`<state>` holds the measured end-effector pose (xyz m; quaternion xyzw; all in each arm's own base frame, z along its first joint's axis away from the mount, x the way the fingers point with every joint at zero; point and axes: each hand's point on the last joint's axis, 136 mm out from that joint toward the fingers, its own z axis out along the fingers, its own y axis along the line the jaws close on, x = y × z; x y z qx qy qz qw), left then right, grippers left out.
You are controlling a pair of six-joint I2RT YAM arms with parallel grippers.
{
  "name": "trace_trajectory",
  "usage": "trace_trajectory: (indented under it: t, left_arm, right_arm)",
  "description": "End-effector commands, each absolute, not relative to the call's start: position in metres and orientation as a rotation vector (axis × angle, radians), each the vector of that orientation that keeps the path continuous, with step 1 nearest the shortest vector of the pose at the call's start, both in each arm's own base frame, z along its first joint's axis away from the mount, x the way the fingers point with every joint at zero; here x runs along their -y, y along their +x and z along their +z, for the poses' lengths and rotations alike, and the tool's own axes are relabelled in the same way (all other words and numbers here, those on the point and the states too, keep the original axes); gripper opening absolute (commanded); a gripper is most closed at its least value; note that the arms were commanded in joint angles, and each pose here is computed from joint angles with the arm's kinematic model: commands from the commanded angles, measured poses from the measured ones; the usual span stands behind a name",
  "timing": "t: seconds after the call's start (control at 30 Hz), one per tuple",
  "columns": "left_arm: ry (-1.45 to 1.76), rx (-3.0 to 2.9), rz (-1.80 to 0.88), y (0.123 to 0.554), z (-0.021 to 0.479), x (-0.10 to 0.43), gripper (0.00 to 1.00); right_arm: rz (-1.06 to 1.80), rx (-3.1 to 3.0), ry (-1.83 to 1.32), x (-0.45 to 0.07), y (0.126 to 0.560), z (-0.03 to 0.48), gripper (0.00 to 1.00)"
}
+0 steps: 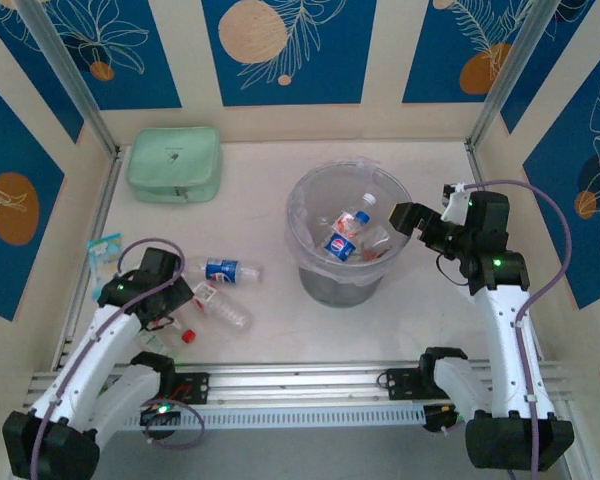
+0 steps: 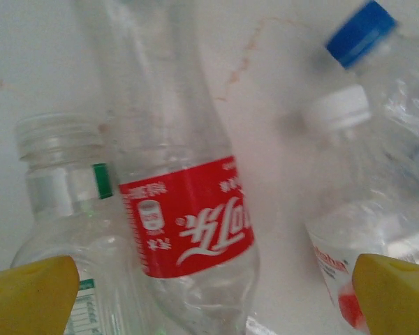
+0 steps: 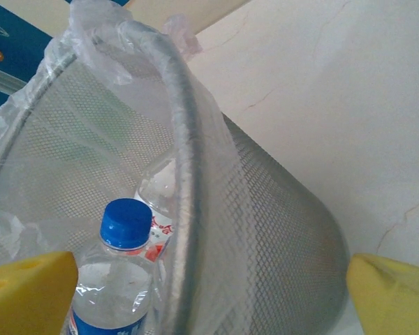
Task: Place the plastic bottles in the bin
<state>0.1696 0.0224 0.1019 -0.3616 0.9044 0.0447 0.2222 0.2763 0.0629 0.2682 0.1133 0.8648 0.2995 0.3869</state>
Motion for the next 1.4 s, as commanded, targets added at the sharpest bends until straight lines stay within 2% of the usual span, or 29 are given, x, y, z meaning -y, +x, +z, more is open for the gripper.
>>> trace_trajectory:
  t: [0.0, 0.23, 0.6, 0.83, 1.13, 1.37]
  left_arm:
    - [-1.202, -2.394, 0.178, 0.158, 0.095, -0.042, 1.00]
    - [-1.443, -2.326, 0.028, 0.155, 0.055, -0.040, 1.00]
    - [-1.365, -2.400, -0.277, 0.205, 0.030, -0.001, 1.00]
    - [-1.155, -2.427, -0.336, 0.251, 0.046, 0.023, 1.00]
    - [-0.844, -2.487, -0.370, 0.315, 0.068, 0.083, 1.00]
    - [-0.708, -2.497, -0.314, 0.325, 0.093, 0.089, 1.00]
  right_arm:
    - [0.720, -2.213, 0.275, -0.058, 0.273, 0.267, 0.99]
    - [0.714, -2.220, 0.285, -0.054, 0.270, 0.263, 0.99]
    - [0.722, -2.213, 0.307, -0.052, 0.269, 0.262, 0.99]
    - [0.734, -2.217, 0.324, -0.053, 0.268, 0.260, 0.99]
    - [0.736, -2.219, 0.334, -0.053, 0.266, 0.263, 0.99]
    - [0.722, -2.220, 0.343, -0.051, 0.263, 0.267, 0.99]
